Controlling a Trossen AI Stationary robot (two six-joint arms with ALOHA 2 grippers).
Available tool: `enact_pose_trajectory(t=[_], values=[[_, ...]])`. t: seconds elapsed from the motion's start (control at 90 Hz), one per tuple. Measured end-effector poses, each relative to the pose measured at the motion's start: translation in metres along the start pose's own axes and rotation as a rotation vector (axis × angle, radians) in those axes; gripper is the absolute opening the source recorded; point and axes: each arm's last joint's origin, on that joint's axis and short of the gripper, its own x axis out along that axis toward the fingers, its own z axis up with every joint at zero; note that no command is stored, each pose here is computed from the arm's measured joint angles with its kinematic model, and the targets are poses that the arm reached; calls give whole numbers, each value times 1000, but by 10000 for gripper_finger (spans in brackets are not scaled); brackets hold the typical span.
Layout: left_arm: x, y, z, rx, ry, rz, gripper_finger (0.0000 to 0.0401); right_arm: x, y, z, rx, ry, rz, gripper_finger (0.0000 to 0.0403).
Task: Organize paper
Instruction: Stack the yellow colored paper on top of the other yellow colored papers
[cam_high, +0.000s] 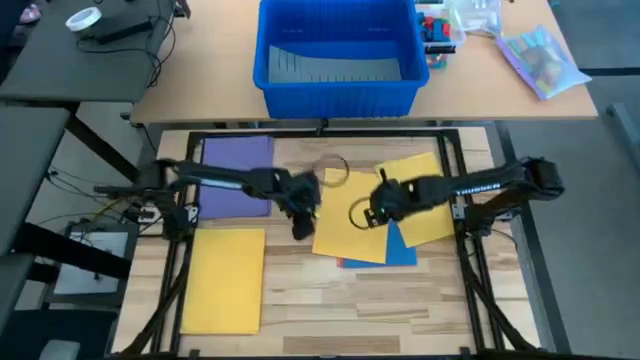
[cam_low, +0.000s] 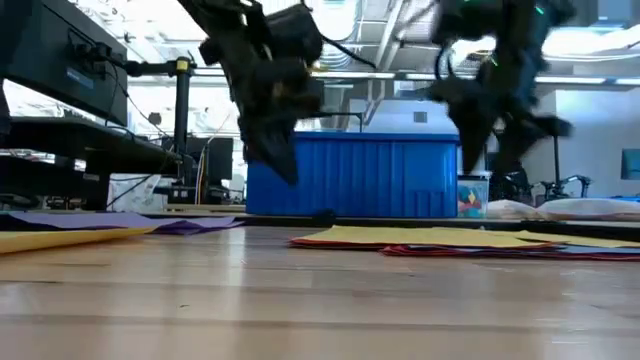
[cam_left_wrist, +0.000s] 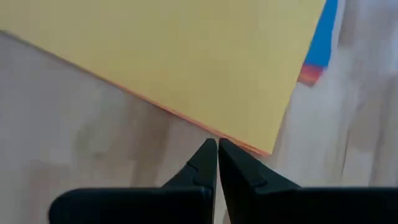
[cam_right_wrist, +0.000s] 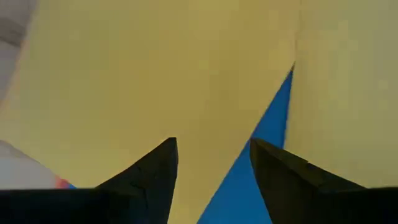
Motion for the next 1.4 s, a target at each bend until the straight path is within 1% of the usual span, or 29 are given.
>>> enact_pose_trajectory(t=[0.078, 0.156, 0.267, 0.322, 0.389, 0.5, 0.644, 0.711, 0.8, 0.944, 1.056, 1.144, 1.244, 1.4], values=[[19, -4, -1, 20, -2, 6, 0, 15, -7, -13, 29, 8, 14, 189], [34, -4, -2, 27, -10, 18, 0, 24, -16, -22, 54, 20, -11, 187], [48, -3, -2, -4, -21, 15, 0, 29, -22, -28, 96, 25, -29, 183], [51, -2, -1, 2, -34, 15, 0, 30, -22, -30, 96, 26, -23, 182], [52, -1, -1, 41, -36, 43, 0, 32, -19, -30, 98, 23, 0, 181], [51, 1, 3, 136, -82, 136, 0, 41, -14, -30, 127, 20, 10, 181], [50, 3, 9, 141, -139, 143, 0, 49, -8, -31, 149, 18, 36, 181], [55, 3, 9, 141, -146, 136, 0, 50, -8, -31, 149, 21, 37, 181], [60, 4, 4, 152, -102, 113, 0, 46, -8, -30, 152, 34, 53, 181], [70, 3, 3, 162, -95, 82, 0, 40, -8, -29, 157, 35, 82, 181], [78, 3, 1, 164, -89, 59, 0, 43, -9, -28, 145, 34, 65, 181], [79, 3, 1, 160, -84, 49, 0, 44, -9, -26, 151, 32, 64, 181], [79, 3, 1, 156, -83, 48, 0, 40, -7, -25, 149, 28, 88, 181], [79, 3, 0, 155, -80, 47, 0, 25, 2, -20, 124, 12, 163, 181]])
